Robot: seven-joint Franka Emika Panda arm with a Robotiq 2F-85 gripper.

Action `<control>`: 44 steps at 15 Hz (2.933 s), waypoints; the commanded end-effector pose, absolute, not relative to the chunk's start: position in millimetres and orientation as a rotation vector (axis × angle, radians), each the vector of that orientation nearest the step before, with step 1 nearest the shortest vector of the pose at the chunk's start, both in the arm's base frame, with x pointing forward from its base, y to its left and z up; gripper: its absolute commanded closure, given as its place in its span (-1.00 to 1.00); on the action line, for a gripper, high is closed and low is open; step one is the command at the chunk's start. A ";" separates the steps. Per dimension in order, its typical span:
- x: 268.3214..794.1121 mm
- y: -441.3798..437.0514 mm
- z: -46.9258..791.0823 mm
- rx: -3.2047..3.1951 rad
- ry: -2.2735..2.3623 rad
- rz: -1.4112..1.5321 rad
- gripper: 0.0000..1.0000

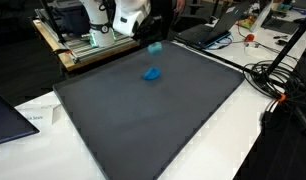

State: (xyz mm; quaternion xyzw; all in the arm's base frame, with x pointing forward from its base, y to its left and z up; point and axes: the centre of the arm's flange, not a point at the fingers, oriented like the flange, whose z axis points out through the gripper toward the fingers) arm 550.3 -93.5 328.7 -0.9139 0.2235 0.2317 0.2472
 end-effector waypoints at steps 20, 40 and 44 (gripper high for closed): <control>644.6 -76.9 241.3 -2.718 0.913 0.987 0.57; 675.5 -84.4 164.8 -2.766 0.897 1.000 0.57; 676.5 -85.2 148.3 -2.756 0.871 1.012 0.57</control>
